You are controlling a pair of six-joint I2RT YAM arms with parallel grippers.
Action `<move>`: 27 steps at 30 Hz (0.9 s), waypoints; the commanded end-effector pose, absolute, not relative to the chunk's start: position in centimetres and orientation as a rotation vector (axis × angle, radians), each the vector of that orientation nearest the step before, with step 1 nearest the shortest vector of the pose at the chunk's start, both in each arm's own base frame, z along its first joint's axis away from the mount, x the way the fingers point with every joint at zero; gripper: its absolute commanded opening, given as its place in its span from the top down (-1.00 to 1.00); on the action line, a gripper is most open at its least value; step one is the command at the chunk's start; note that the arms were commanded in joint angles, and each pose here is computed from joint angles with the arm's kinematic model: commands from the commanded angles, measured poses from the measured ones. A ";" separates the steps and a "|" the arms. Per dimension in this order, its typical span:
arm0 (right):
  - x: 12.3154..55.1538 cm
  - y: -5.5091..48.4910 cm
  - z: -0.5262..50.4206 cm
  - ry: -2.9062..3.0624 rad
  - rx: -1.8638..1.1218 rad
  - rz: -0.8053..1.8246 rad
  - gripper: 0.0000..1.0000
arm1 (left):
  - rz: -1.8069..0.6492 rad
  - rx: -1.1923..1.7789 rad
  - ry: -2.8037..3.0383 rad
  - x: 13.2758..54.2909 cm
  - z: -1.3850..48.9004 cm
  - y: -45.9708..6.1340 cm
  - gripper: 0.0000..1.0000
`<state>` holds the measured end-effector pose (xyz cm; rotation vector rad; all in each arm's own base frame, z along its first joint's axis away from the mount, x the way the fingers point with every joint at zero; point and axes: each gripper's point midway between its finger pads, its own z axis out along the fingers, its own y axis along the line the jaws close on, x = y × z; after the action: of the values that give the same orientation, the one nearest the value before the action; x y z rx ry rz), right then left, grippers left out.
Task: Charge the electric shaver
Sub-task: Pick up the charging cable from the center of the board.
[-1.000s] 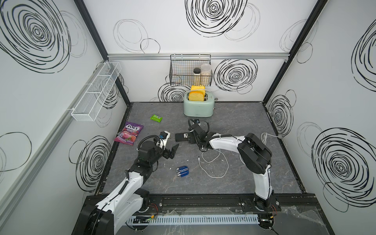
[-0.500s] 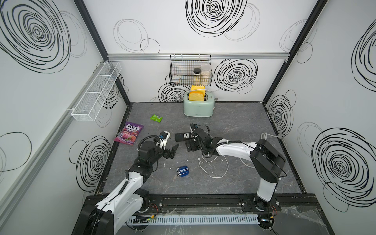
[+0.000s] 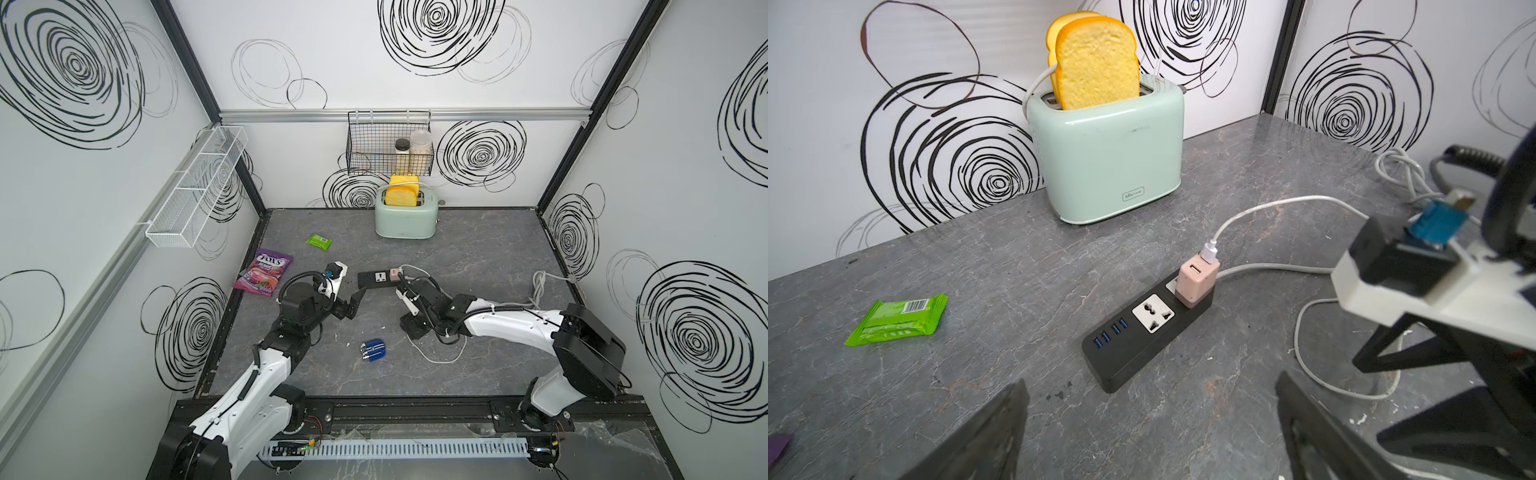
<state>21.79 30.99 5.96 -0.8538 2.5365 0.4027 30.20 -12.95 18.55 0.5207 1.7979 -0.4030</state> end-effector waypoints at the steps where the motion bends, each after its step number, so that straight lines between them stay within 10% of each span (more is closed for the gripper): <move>1: 20.3 30.2 4.5 2.561 -0.929 0.342 -0.13 | -0.407 0.527 1.757 30.3 20.2 -13.0 -0.94; 8: 20.3 31.3 2.6 2.582 -0.954 0.299 -0.04 | -0.431 0.539 1.760 29.6 20.2 -13.2 -0.97; 27: 18.3 30.5 2.9 2.451 -1.227 0.295 1.00 | -0.507 0.611 1.787 28.7 20.0 -14.4 -0.98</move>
<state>19.23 30.92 1.78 -1.0894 2.5428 0.2817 28.46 -13.76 18.03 0.5751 1.8369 -0.4806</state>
